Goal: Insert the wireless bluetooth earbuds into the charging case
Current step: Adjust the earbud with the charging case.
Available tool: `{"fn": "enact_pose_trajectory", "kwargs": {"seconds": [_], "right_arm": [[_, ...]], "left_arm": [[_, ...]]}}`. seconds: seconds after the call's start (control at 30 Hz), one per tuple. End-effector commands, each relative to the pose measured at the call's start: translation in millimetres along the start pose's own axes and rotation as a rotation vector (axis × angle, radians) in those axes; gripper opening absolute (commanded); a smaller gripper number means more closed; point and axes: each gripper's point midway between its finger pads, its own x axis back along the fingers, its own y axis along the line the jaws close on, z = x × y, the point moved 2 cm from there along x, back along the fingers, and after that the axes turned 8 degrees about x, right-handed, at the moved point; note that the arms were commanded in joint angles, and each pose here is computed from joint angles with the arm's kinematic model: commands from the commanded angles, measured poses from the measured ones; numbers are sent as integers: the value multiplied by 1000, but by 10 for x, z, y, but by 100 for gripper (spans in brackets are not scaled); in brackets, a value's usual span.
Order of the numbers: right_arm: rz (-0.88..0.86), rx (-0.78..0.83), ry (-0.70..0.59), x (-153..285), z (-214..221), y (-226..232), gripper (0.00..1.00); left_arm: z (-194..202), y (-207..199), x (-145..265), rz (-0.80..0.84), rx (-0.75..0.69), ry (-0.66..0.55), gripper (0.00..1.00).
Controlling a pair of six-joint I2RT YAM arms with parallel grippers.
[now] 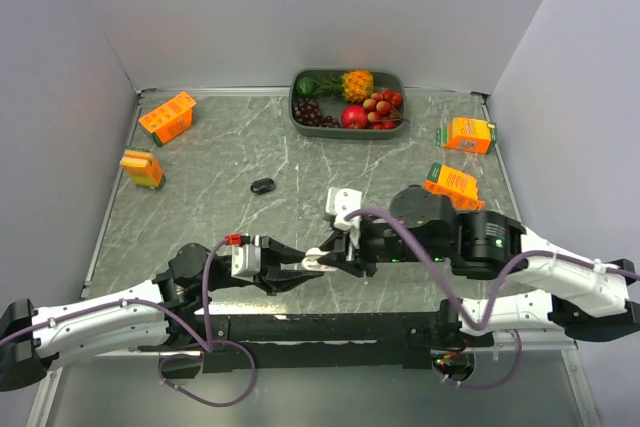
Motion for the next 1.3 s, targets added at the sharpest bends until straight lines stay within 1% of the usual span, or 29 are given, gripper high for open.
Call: {"fn": "enact_pose_trajectory", "kwargs": {"seconds": [0.0,0.23,0.5,0.77,0.87,0.9,1.0,1.07,1.17,1.2,1.27], "right_arm": [[1,-10,14,-46,1,39,34],[34,-10,56,-160,63,21,36],[70,2,115,-234,176,-12,36],[68,11,132,-250,222,2,36],[86,1,82,-192,143,-25,42],[91,-1,70,-173,123,-32,47],[111,-5,27,-98,49,-60,51],[106,-6,3,-48,12,-52,51],[83,-2,16,-53,26,-17,42],[74,0,17,-59,29,-1,35],[64,2,23,-75,49,28,30]], "left_arm": [[-190,-117,-14,56,7,-72,1],[-218,-120,-36,59,17,-74,1],[-268,-131,-45,60,29,-93,1],[-304,-121,-46,52,34,-103,1],[-306,-113,-50,45,48,-102,1],[-294,-128,-50,54,54,-98,1],[-274,-142,-62,63,74,-94,1],[-265,-145,-70,65,88,-90,1],[-274,-141,-79,61,100,-91,1],[-273,-139,-82,59,104,-90,1],[-299,-131,-100,55,113,-90,1]]}}
